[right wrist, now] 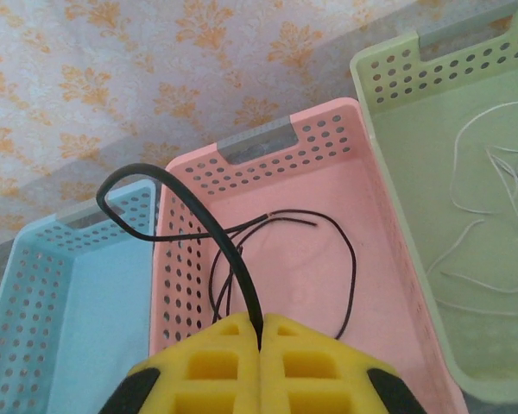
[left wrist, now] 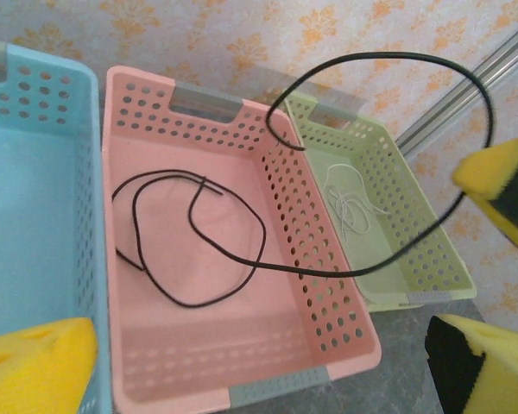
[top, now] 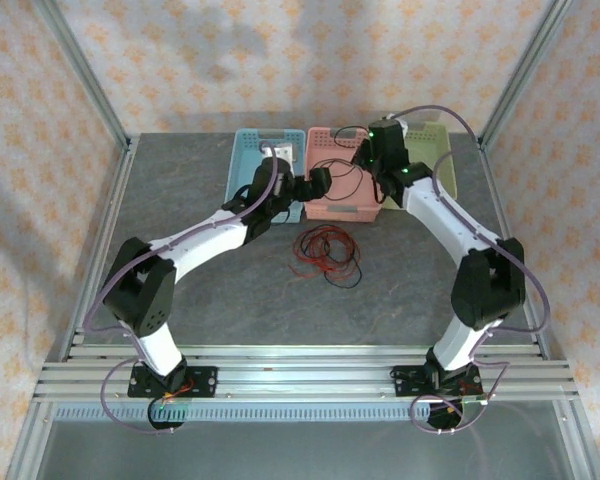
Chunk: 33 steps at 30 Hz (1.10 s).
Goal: Untangle the cables
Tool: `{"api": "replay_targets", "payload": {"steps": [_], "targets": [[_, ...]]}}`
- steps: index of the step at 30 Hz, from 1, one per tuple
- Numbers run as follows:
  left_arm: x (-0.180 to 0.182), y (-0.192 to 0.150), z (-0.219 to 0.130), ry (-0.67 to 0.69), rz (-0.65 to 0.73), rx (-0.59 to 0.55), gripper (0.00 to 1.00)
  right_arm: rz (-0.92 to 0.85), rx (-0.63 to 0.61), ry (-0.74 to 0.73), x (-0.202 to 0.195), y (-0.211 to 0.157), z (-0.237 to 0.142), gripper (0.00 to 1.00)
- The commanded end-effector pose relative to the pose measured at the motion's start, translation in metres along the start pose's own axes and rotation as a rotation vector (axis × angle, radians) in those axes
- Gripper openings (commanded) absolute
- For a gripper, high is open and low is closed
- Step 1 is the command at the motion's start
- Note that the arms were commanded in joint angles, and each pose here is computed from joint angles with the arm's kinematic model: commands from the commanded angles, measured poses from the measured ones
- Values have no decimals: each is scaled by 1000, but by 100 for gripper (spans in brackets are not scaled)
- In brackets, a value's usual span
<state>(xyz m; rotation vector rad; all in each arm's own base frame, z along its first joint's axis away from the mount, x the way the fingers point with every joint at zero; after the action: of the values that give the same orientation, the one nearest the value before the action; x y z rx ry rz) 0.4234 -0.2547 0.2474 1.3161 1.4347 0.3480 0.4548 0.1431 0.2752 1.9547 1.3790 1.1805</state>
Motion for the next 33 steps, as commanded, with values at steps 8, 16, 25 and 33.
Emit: {"api": "replay_targets", "payload": {"steps": [8, 16, 25, 33], "targets": [[-1, 11, 27, 9, 16, 15, 99, 8, 59, 29, 13, 9, 55, 0], [5, 2, 39, 39, 31, 63, 99, -27, 117, -45, 6, -6, 92, 0], [12, -9, 35, 51, 48, 82, 99, -44, 227, -86, -9, -43, 120, 6], [13, -3, 28, 71, 75, 71, 99, -55, 208, -84, -7, -34, 110, 43]]}}
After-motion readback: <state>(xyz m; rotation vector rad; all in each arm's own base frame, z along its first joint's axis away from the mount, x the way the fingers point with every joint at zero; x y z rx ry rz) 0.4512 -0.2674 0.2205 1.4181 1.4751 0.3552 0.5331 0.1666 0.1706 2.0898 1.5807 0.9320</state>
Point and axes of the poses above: each hand's point on the last joint's axis, 136 mm out from that joint toward the fingers, its own z axis out along the fingers, its own x axis along the line the jaws close on, y = z × x, the point moved 5 cm from there along -z, back along the fingers, and after that the axes turned 1 degree about -z, right-handed, at the moved point
